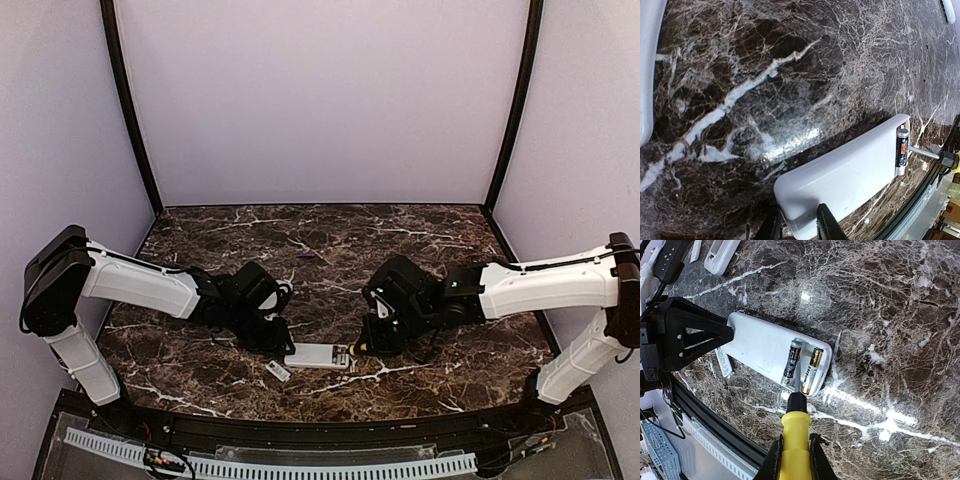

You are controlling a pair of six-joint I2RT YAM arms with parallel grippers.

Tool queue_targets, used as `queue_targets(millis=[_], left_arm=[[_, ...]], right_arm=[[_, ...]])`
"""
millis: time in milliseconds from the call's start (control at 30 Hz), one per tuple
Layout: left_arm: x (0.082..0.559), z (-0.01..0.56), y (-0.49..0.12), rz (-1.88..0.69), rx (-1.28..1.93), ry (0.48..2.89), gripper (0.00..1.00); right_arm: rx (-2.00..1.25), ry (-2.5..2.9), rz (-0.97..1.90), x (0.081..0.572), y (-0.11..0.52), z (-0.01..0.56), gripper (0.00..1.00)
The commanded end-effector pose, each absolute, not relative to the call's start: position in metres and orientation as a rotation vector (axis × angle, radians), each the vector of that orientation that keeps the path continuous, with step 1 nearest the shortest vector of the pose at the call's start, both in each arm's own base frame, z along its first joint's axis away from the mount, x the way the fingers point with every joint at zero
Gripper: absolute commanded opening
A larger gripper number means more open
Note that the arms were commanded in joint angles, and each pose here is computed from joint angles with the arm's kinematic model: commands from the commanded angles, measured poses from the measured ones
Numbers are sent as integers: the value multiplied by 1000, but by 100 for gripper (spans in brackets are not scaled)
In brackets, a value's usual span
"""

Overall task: Unload the batteries from the remote control
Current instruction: Remove the battery from the remote control without the battery cover.

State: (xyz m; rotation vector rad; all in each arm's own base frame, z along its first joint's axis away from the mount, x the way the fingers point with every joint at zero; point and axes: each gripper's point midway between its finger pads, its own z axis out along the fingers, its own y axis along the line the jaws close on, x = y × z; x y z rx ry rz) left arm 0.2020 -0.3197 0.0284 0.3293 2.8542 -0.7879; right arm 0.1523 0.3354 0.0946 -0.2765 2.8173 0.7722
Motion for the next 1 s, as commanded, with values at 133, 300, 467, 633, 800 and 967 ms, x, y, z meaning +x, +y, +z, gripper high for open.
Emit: queue_targets(millis=[133,300,467,633,800,967], left_arm=[[194,16,-315,-762,348,2898,23],[194,16,-315,-763,346,2899,23],[193,16,-315,-763,348,2899,23],[194,16,-316,-766,347,2897,23],[194,16,-315,-762,346,2899,23],[196,21,-315,-760,343,2882,23]], right_arm=[[-319,2745,906,151,353,129,0],[-320,2748,909,150,353,129,0],[-322,2740,913,151,354,134,0],[-318,2759,900,150,353,126,0],[-308,2749,891,151,351,127,0],[-277,2716,881,155,345,133,0]])
